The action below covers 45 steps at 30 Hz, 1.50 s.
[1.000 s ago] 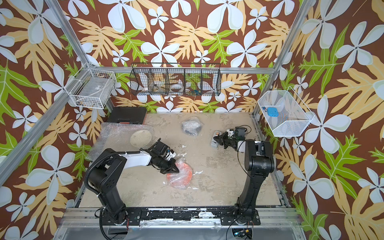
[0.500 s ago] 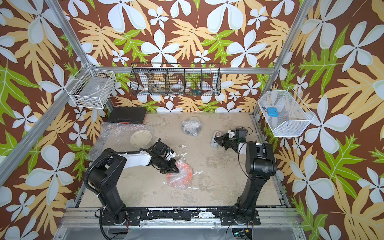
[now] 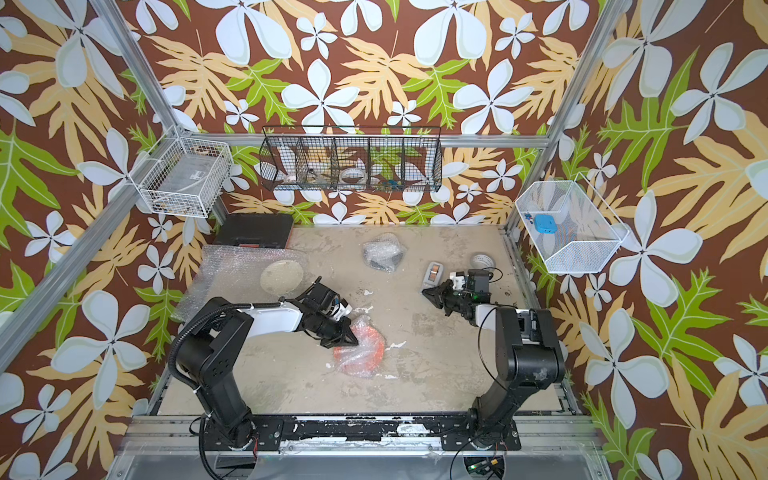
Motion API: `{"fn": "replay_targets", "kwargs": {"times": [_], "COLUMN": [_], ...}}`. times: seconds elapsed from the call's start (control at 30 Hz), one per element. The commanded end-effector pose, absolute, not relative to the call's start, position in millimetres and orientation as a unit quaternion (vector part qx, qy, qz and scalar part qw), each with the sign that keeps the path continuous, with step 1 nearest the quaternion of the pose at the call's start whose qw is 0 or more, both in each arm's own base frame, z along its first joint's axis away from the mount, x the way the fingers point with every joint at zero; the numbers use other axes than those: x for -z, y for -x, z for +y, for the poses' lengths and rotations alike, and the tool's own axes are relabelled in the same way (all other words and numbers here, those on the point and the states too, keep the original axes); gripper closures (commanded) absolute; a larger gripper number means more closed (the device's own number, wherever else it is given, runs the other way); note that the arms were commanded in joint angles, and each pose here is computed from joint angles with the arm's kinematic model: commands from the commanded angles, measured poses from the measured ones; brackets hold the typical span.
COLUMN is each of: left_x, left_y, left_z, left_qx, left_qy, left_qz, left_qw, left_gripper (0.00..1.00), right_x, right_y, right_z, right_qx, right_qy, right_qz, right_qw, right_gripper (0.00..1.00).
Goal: Wrap dinner plates in bubble wrap
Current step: Pull the tape from the tape cutter.
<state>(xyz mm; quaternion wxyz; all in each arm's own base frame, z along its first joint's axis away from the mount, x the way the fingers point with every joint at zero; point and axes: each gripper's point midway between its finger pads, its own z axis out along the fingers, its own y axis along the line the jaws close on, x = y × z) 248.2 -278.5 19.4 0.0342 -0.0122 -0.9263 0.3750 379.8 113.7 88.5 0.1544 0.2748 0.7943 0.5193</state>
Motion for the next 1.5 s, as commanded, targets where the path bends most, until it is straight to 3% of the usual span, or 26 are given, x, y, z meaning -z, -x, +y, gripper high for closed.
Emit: {"fn": "replay_targets", "kwargs": {"times": [0.0,0.33,0.63,0.73,0.93,1.07,1.3,1.47], "left_x": [0,0,2,2,1,1,1,0], "left_y": [-243,-241,-241,-242,-243,-244,-246,-246], "left_z": [-258,-258,-258,-258,-259,-260,-262,-261], "left_qx": [-0.316,-0.318,-0.316,-0.316,-0.317,-0.317,-0.318,-0.316], "left_qy": [-0.009,-0.010,-0.008,-0.008,-0.008,-0.007,-0.001,0.002], "left_qz": [-0.948,-0.947,-0.948,-0.948,-0.948,-0.947,-0.947,-0.948], "left_qw": [0.038,0.039,0.040,0.039,0.039,0.038,0.039,0.039], "left_gripper": [0.95,0.95,0.95,0.95,0.95,0.95,0.95,0.95], "right_x": [-91,-74,-26,-15,-37,-62,-92,-83], "right_y": [-359,-293,-274,-260,-239,-274,-373,-410], "right_z": [128,151,155,157,166,141,71,72], "right_qx": [-0.529,-0.523,-0.501,-0.494,-0.505,-0.460,-0.441,-0.463], "right_qy": [-0.257,-0.245,-0.254,-0.260,-0.241,-0.195,-0.192,-0.167], "right_qz": [0.797,0.811,0.826,0.829,0.829,0.861,0.840,0.827], "right_qw": [0.137,0.095,0.041,0.015,0.012,0.097,0.252,0.270], "right_gripper": [1.00,1.00,1.00,0.80,0.67,0.63,0.55,0.55]}}
